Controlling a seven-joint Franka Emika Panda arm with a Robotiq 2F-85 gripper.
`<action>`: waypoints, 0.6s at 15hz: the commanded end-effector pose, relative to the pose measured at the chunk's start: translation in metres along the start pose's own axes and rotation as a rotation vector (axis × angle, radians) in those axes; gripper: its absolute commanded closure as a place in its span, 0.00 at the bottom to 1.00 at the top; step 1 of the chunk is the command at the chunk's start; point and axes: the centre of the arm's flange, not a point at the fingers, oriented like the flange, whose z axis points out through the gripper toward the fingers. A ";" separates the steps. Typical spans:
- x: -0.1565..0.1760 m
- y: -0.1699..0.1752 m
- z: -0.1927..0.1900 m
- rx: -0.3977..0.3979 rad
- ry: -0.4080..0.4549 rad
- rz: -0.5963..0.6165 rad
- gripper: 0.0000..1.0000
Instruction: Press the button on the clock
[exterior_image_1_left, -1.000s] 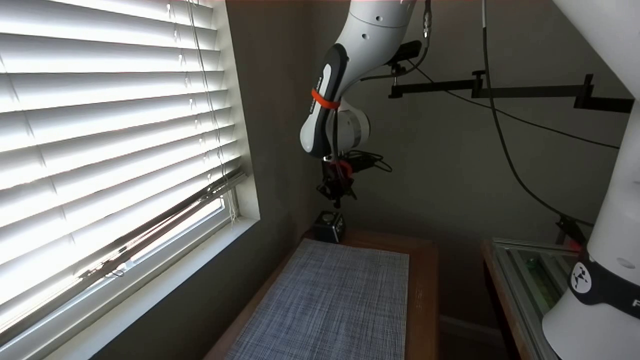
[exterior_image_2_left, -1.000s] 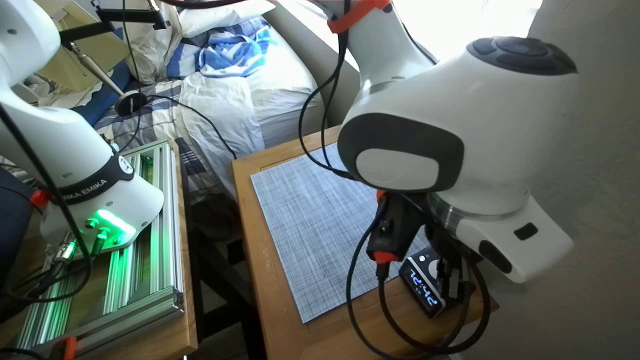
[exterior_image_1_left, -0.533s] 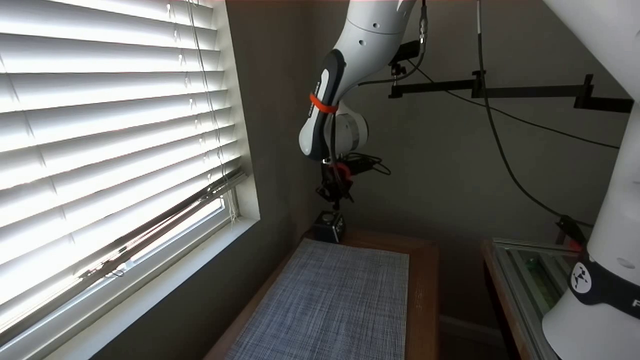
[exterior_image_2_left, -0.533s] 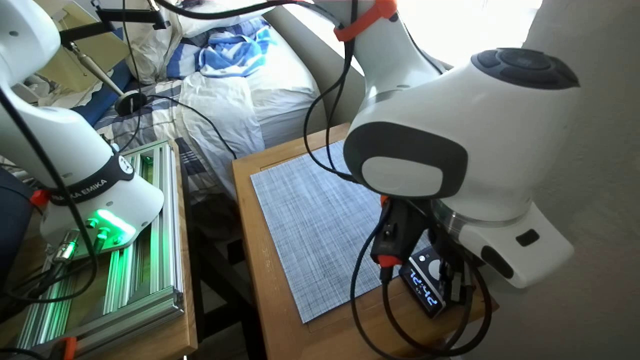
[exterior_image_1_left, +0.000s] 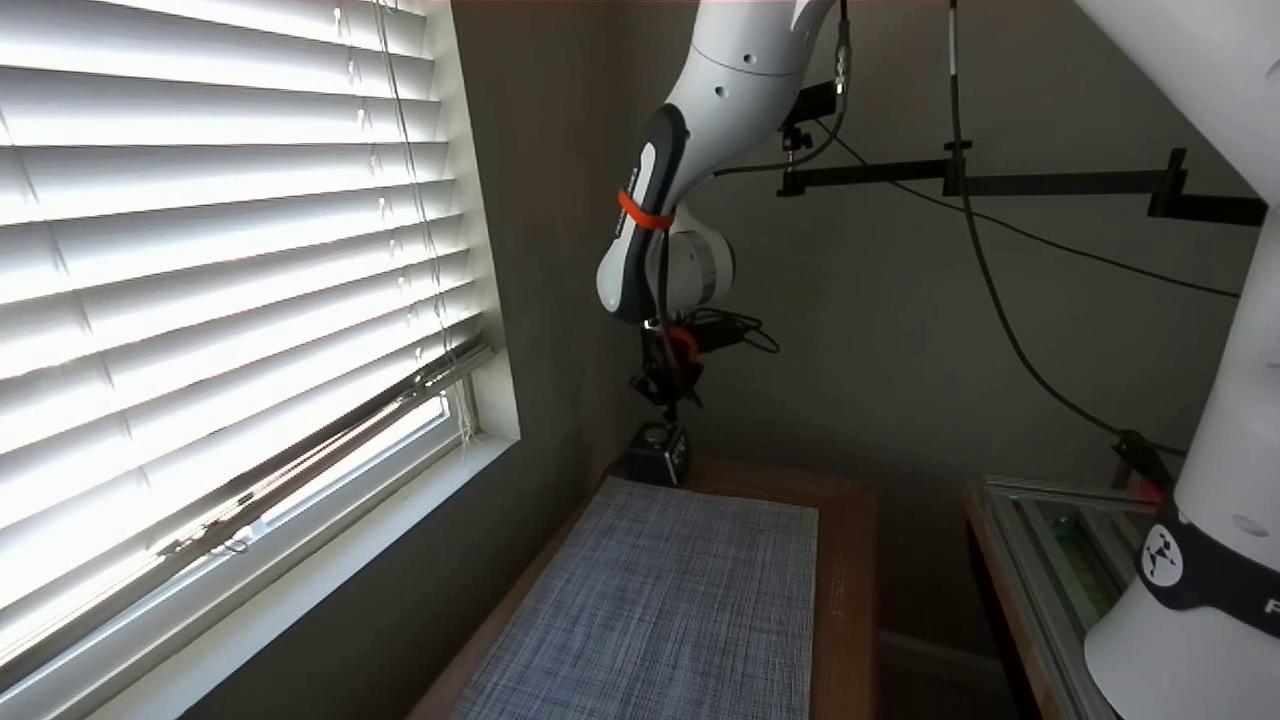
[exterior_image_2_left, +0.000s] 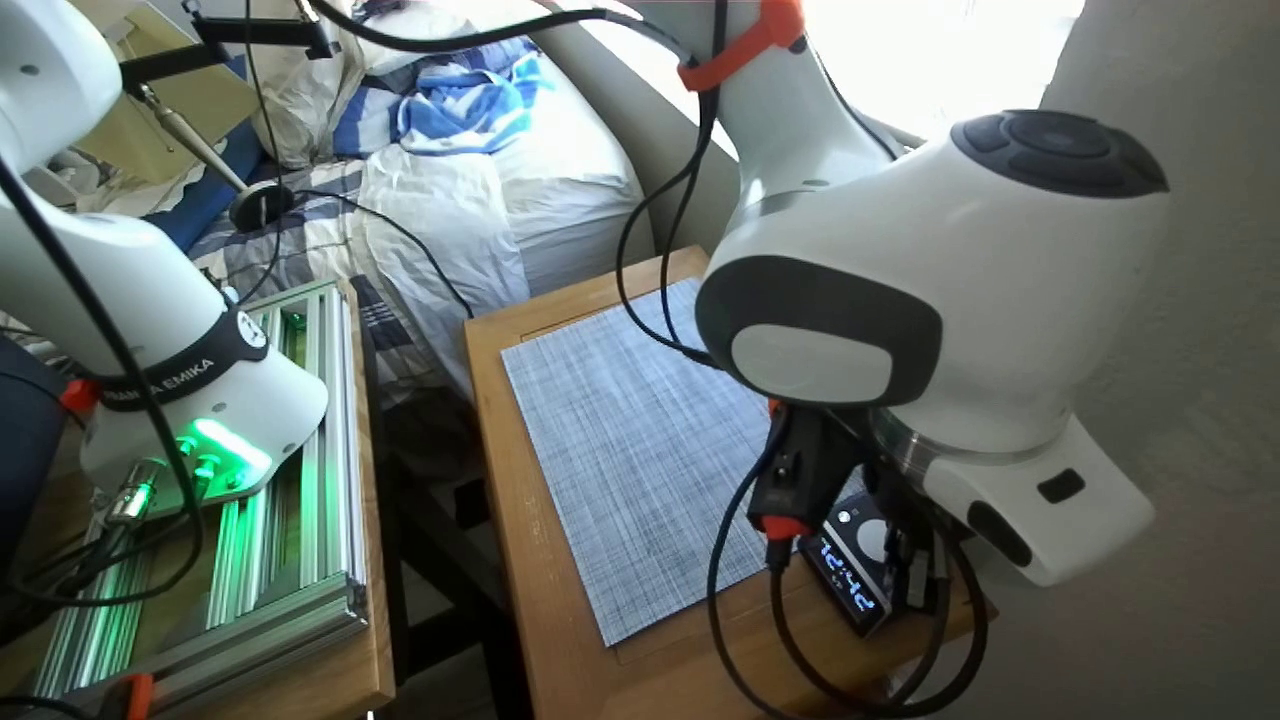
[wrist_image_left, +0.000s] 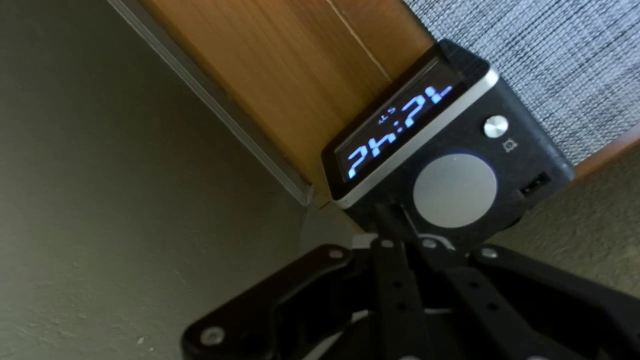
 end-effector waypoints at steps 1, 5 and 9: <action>0.011 0.002 0.010 0.023 0.028 0.038 1.00; 0.013 0.002 0.013 0.026 0.037 0.044 1.00; 0.013 0.001 0.013 0.036 0.039 0.051 1.00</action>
